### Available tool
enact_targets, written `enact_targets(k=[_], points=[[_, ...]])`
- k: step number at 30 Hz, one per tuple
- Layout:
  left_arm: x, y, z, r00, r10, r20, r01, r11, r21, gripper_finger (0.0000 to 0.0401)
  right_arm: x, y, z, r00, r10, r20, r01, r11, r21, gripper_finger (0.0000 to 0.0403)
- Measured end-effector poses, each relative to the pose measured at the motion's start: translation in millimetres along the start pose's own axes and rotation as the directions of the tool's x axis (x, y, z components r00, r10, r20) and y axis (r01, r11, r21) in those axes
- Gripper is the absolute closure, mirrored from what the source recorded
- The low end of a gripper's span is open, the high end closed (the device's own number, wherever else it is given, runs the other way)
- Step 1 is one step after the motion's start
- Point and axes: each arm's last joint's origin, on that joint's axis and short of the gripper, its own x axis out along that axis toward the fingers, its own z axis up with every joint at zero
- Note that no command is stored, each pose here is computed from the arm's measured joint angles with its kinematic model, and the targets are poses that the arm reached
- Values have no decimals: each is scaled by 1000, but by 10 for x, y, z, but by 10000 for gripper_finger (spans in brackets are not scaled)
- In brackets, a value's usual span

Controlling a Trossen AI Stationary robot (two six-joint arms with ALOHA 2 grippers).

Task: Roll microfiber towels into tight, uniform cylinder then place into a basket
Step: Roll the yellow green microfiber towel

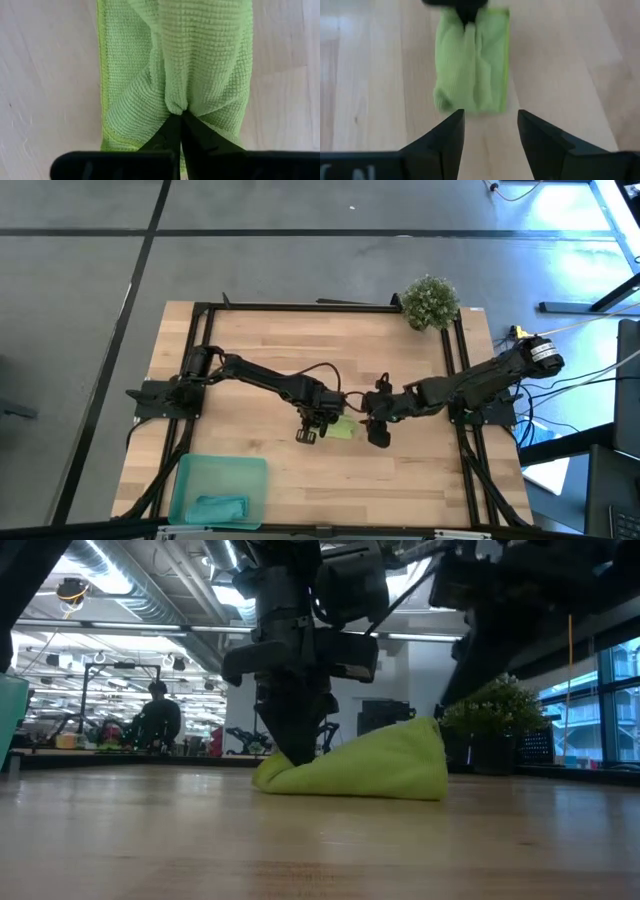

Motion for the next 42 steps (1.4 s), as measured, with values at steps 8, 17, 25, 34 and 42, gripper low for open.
enact_targets(k=[8, 17, 25, 34, 42], points=[[0, 6, -8, 1000, -2, -7, 2, 1000, -3, 400, 344, 157, 69, 991, 90, 97, -82, 993, -82, 218], [0, 18, -14, 1000, -10, -11, 10, 1000, -8, 399, 694, 102, -20, 998, 60, 34, -58, 996, -70, 218], [2, 17, -14, 1000, -7, -11, 7, 1000, -8, 399, 900, -6, -78, 1000, 16, -8, -16, 999, -50, 218], [0, 40, -16, 1000, -3, -11, 3, 1000, -15, 399, 1025, -22, -144, 999, -9, -38, 7, 998, -55, 218], [-82, 51, 12, 1000, 6, -15, -6, 999, -40, 382, 1032, -27, -158, 999, -13, -49, 10, 998, -55, 218]])
